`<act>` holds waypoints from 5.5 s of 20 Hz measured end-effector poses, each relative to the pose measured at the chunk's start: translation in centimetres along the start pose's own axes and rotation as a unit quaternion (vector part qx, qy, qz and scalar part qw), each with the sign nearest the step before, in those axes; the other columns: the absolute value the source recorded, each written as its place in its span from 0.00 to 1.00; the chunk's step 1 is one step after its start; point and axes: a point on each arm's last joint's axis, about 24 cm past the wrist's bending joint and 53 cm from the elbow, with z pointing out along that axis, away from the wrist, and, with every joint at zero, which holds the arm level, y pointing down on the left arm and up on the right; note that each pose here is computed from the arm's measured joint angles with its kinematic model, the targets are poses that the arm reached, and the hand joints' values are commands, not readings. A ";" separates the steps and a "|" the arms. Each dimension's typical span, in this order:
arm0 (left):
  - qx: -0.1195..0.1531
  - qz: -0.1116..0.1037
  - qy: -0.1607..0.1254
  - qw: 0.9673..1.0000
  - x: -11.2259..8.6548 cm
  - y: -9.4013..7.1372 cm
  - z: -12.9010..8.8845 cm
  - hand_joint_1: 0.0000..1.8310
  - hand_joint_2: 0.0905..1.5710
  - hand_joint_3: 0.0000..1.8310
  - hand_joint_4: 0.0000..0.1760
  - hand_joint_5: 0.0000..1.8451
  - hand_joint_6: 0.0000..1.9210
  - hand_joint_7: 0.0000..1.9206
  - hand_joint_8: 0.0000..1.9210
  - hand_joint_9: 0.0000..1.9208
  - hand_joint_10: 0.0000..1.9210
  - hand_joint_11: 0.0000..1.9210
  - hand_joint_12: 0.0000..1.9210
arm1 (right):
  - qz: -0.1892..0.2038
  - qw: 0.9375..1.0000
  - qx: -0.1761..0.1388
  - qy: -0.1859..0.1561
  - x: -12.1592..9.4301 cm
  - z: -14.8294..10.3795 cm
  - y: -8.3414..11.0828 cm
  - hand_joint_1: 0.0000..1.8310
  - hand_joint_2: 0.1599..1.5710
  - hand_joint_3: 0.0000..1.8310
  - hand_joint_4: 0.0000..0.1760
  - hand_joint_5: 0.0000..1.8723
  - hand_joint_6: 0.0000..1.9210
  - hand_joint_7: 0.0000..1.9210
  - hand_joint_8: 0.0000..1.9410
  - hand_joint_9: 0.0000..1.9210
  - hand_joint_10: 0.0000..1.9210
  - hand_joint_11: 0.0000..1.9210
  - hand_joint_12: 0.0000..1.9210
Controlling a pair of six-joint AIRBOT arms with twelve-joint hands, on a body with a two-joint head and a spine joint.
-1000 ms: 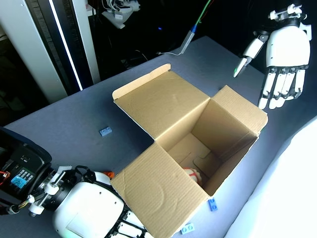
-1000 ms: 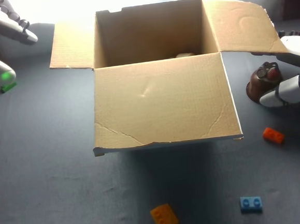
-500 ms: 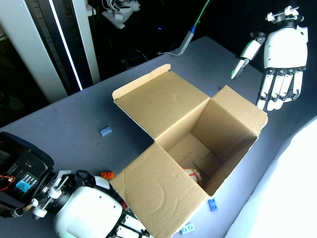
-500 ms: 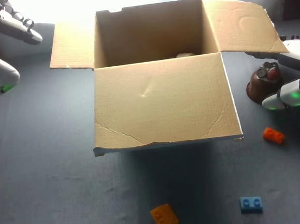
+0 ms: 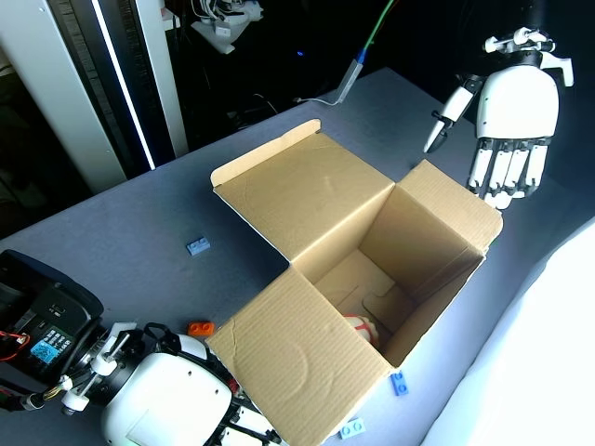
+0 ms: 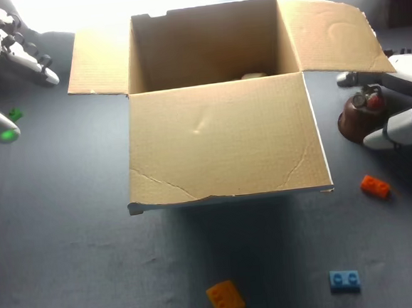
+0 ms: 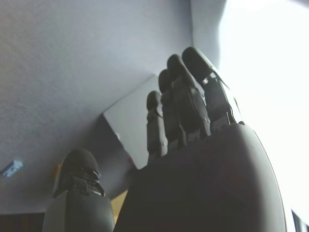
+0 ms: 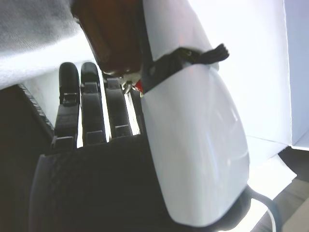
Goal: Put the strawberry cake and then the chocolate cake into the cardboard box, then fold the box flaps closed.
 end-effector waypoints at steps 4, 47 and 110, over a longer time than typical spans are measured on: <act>0.010 0.029 0.007 1.000 0.7 -0.5 0.2 0.07 0.69 0.00 0.40 0.17 0.00 0.23 0.00 0.27 0.01 0.06 0.57 | -0.001 1.000 -0.002 -0.004 -0.2 0.0 0.0 0.65 0.72 0.00 0.00 0.46 0.57 0.46 0.65 0.32 0.72 0.13 0.98; 0.180 -0.075 0.009 0.981 2.3 -6.7 -0.3 0.00 0.68 0.00 0.43 0.16 0.00 0.20 0.00 0.24 0.01 0.05 0.59 | -0.141 0.961 -0.222 -0.086 -8.0 -7.2 20.6 0.66 0.71 0.00 0.00 0.51 0.50 0.44 0.70 0.32 0.76 0.19 0.97; 0.142 -0.092 -0.048 0.984 -0.9 -4.8 0.2 0.00 0.72 0.00 0.36 0.17 0.01 0.22 0.00 0.25 0.01 0.01 0.63 | -0.122 0.972 -0.181 -0.083 -10.3 -8.5 17.9 0.02 0.72 0.01 0.00 0.12 0.01 0.13 0.00 0.13 0.02 0.00 0.40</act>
